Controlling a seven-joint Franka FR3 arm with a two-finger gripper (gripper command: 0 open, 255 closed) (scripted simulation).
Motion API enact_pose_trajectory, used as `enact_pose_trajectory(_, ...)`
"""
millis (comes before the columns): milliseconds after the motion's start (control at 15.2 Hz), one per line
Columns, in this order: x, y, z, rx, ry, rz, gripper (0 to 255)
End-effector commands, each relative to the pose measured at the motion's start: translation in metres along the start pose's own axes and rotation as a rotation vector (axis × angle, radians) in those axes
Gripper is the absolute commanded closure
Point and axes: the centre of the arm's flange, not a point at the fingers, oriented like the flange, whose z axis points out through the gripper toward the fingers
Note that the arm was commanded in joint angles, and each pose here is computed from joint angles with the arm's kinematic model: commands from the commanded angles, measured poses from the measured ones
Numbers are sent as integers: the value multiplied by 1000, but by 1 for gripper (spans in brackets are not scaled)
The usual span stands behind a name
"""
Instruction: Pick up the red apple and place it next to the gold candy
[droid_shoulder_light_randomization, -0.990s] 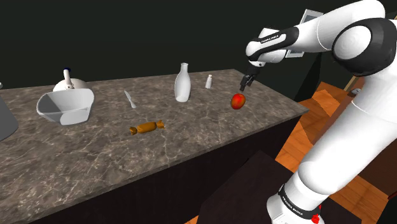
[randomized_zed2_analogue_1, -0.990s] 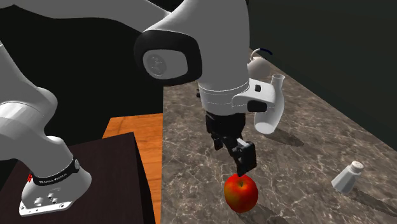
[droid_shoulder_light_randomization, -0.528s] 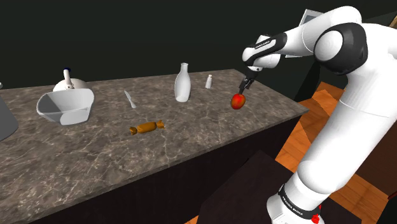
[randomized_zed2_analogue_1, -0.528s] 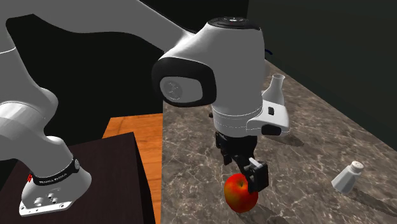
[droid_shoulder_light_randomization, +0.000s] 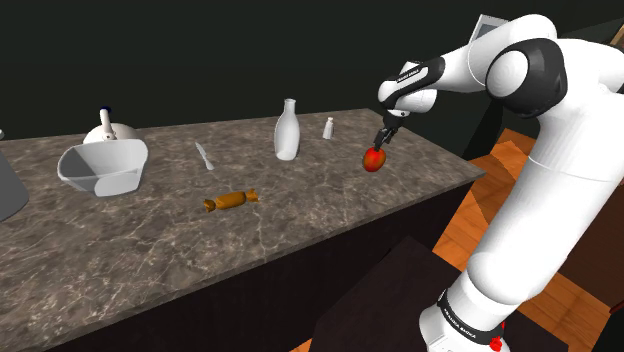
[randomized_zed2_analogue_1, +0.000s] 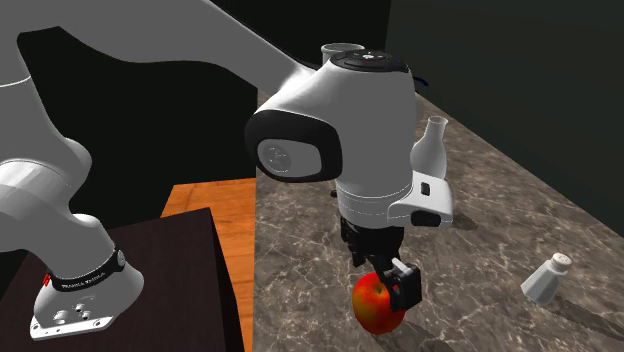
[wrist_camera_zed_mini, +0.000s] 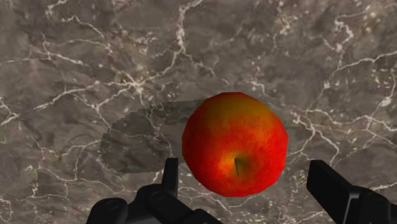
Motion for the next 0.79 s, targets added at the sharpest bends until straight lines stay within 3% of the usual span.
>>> enact_pose_trajectory(0, 0, 0, 0, 0, 0, 0, 0)
enact_pose_trajectory(66, 0, 0, 0, 0, 0, 0, 0)
enact_pose_trajectory(132, 0, 0, 0, 0, 0, 0, 255)
enact_pose_trajectory(726, 0, 0, 0, 0, 0, 0, 255)
